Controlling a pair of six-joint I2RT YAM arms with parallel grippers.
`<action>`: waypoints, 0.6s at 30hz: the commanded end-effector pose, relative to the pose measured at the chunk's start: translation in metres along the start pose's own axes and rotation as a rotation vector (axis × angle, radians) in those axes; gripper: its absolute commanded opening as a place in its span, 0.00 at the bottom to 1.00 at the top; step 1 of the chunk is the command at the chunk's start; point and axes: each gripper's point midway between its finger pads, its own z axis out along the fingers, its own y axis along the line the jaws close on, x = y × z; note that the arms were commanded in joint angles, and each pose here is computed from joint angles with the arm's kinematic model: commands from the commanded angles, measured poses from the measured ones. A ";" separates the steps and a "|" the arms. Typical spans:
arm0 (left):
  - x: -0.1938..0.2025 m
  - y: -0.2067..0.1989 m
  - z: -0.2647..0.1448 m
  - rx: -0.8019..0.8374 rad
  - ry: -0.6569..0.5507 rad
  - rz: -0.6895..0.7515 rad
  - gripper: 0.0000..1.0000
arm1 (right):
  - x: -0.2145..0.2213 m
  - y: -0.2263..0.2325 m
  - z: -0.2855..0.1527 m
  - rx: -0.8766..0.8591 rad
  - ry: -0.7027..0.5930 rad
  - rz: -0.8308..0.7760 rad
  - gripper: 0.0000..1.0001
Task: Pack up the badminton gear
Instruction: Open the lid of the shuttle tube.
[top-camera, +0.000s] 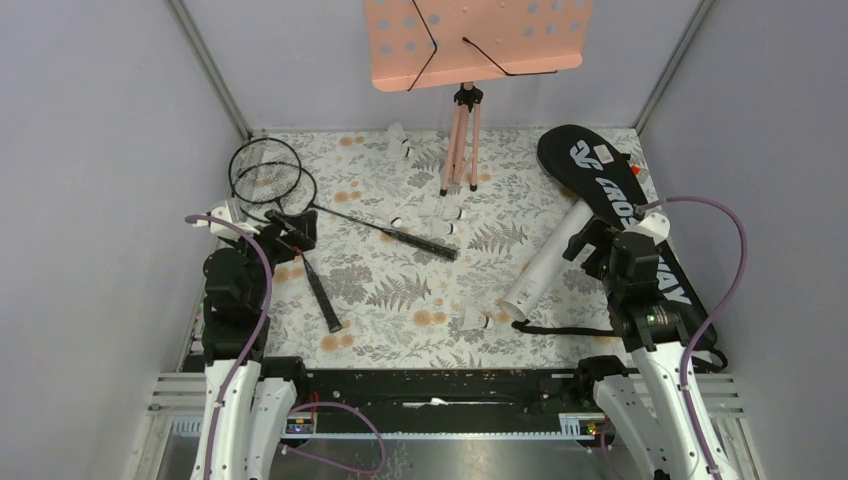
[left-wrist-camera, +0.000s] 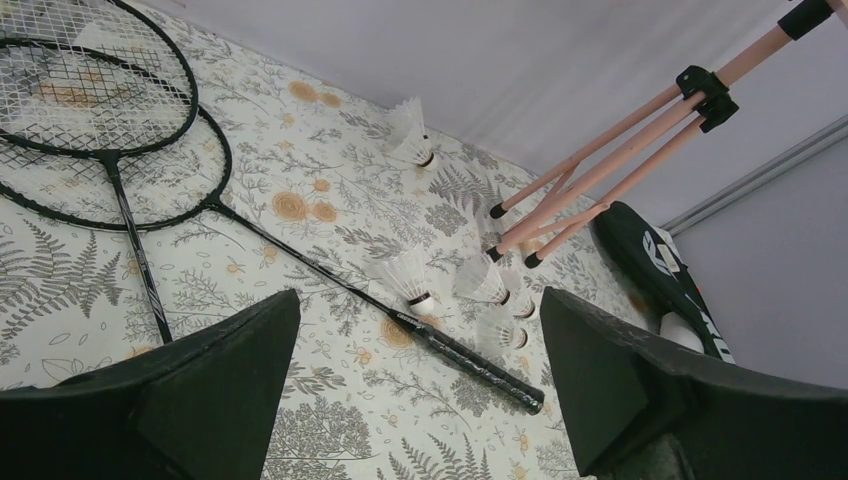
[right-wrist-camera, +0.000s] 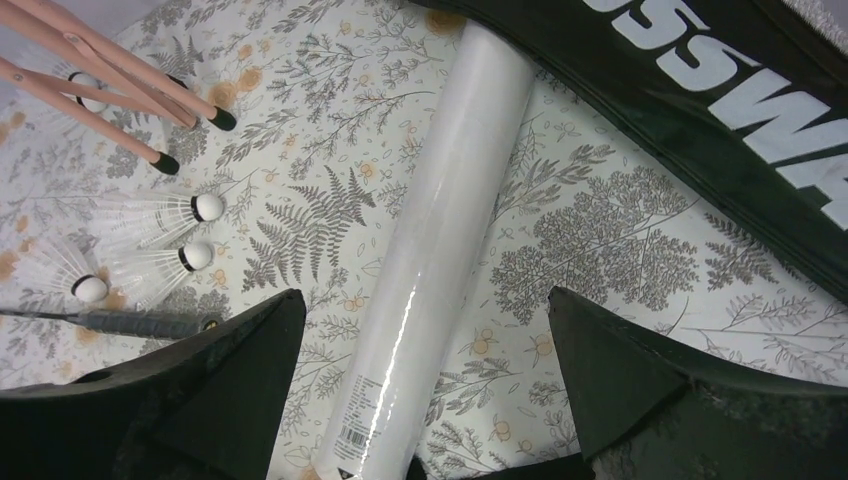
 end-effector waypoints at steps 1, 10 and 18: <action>0.004 -0.003 0.004 0.041 0.004 0.028 0.99 | -0.029 0.012 0.004 -0.035 -0.066 -0.092 0.98; 0.009 0.001 0.006 0.034 0.007 0.025 0.99 | -0.049 0.033 0.053 0.005 0.152 -0.443 0.98; 0.015 0.007 0.013 0.009 0.034 0.010 0.99 | 0.005 0.020 0.095 0.288 0.399 -0.087 0.98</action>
